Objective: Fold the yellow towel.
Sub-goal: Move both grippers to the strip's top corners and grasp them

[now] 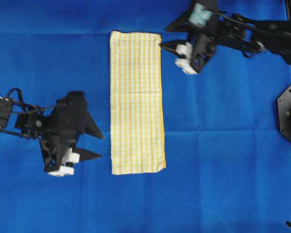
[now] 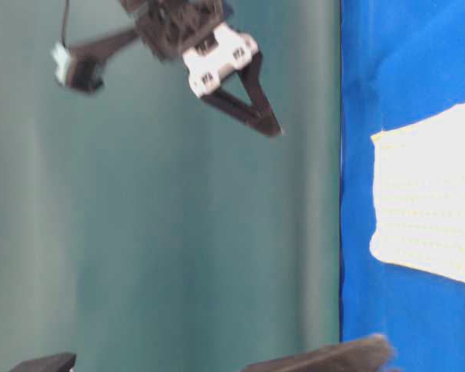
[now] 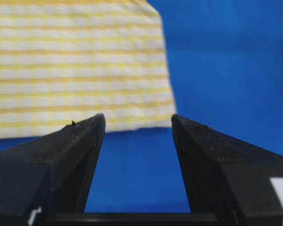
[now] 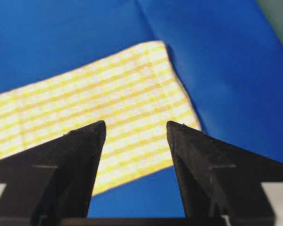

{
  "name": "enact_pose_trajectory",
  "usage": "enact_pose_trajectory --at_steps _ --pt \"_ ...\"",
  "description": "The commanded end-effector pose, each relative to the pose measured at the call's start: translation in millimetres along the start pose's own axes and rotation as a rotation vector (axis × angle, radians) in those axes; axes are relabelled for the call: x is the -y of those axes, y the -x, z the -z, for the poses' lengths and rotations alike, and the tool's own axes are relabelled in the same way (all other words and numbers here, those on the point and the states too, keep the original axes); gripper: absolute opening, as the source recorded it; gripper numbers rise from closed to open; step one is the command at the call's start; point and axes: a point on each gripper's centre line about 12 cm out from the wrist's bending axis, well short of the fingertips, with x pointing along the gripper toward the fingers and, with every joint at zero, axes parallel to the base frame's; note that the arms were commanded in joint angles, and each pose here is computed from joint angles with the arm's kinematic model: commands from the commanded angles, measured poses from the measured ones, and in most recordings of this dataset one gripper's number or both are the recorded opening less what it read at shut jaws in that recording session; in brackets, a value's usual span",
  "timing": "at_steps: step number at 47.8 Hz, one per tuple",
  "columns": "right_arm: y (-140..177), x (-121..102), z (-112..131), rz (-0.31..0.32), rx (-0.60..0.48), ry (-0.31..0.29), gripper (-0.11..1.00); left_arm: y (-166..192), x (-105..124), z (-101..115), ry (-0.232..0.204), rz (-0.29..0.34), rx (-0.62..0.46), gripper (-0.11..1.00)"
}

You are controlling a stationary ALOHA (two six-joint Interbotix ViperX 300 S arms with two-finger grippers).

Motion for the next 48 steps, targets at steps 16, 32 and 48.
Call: enact_pose_trajectory --at_steps 16,32,48 --pt "59 -23 10 -0.088 0.18 0.031 0.55 45 -50 -18 0.008 -0.094 0.296 0.51" --pt "61 -29 13 -0.111 0.234 0.04 0.56 46 -69 -7 0.019 -0.138 0.391 0.52" --pt "51 -30 10 -0.105 0.221 0.04 0.56 46 -74 -9 0.023 -0.152 0.395 0.51"
